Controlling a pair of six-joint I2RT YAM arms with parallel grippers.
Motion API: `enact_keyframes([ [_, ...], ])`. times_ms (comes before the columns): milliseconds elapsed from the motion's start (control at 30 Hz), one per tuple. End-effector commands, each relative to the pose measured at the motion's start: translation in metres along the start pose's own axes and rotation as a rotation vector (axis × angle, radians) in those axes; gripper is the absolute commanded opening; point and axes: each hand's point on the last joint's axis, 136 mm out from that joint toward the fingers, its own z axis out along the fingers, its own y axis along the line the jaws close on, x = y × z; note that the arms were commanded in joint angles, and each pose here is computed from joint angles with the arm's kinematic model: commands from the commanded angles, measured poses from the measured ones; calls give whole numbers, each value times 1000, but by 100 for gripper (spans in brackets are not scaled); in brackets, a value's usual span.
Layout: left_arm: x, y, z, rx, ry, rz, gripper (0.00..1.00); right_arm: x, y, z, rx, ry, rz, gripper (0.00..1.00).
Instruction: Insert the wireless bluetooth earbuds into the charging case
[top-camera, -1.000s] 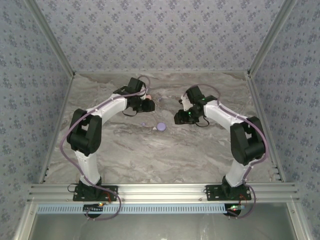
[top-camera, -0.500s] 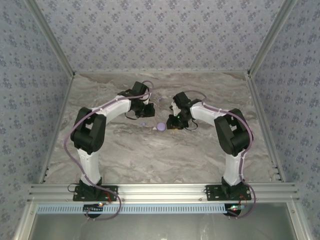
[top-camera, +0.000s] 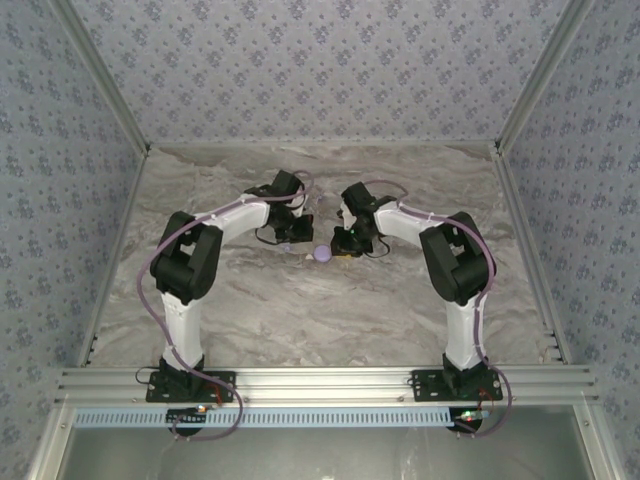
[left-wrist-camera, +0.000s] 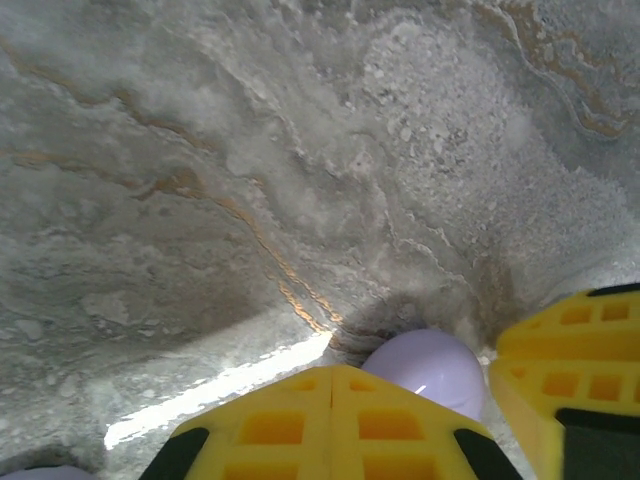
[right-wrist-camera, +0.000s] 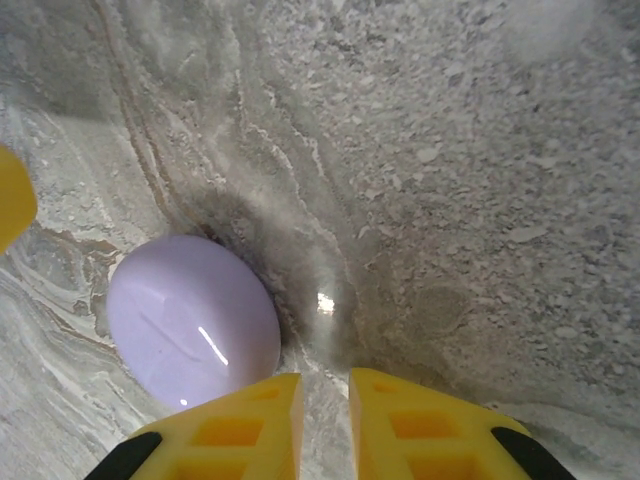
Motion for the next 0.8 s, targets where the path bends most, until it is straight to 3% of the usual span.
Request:
enact_keyframes([
  [0, 18, 2, 10, -3, 75, -10, 2, -3, 2, 2, 12, 4, 14, 20],
  [767, 40, 7, 14, -8, 117, -41, 3, -12, -3, 4, 57, 10, 6, 20],
])
